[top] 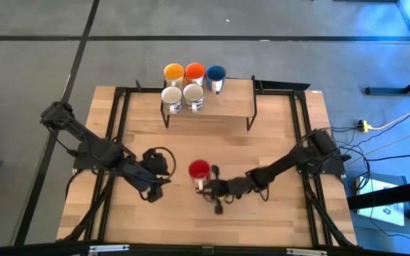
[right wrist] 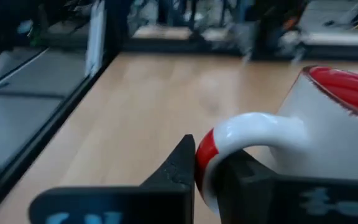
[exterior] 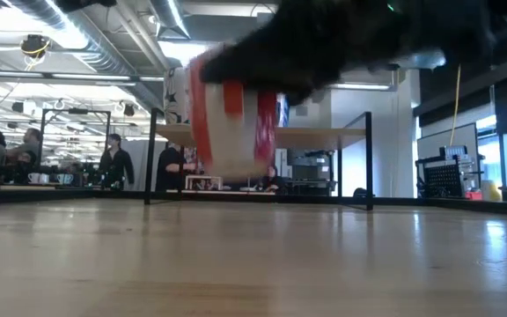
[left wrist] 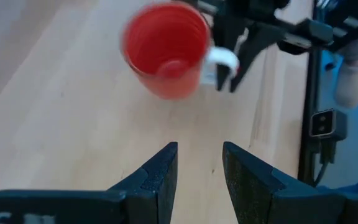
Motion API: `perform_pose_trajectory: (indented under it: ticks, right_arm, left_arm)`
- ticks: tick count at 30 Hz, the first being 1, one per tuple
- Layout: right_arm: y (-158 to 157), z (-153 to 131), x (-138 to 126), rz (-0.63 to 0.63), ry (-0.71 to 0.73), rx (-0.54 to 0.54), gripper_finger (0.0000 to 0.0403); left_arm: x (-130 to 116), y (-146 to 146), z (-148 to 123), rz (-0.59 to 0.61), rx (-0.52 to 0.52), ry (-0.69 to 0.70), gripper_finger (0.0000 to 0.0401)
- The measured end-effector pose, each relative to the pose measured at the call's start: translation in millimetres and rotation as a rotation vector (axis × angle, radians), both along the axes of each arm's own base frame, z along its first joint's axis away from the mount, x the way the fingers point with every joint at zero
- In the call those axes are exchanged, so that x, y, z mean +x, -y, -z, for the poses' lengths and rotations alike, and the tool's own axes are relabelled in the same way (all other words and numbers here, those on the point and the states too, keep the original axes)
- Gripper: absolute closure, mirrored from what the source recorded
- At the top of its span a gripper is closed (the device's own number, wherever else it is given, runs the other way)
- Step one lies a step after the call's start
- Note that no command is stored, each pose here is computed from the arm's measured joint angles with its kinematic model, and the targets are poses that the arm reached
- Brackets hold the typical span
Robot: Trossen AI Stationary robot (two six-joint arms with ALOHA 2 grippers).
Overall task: Place coffee mugs
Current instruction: Put the red mug on the shelf
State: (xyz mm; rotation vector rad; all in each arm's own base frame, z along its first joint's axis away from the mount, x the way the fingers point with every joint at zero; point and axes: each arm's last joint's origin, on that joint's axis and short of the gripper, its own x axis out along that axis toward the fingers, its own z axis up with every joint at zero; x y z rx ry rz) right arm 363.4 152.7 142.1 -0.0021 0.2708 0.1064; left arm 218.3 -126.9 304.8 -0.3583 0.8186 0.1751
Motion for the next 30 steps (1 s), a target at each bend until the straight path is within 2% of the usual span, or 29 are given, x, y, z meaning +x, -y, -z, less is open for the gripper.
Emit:
perform_pose_trajectory:
  ticks: [4,9,12,17,24,30]
  right_arm:
    - [20,-37,-1,0.026,0.034,-0.003,0.0386]
    - [49,-81,-9,0.068,0.086,0.02,0.0386]
    - [68,-103,-15,0.056,0.105,0.03,0.0386]
    - [102,-137,-31,0.125,0.135,0.038,0.0386]
    - [146,-161,-52,0.139,0.116,0.045,0.0386]
    - [183,-161,-57,0.125,0.093,0.018,0.0386]
  left_arm:
    - [-16,-12,-19,-0.002,0.024,0.085,0.028]
    - [-36,-28,-40,0.049,0.105,0.18,0.028]
    - [-47,-38,-51,0.082,0.132,0.224,0.028]
    - [-66,-53,-65,0.131,0.182,0.291,0.028]
    - [-84,-67,-73,0.14,0.214,0.332,0.028]
    - [-88,-74,-76,0.103,0.238,0.346,0.028]
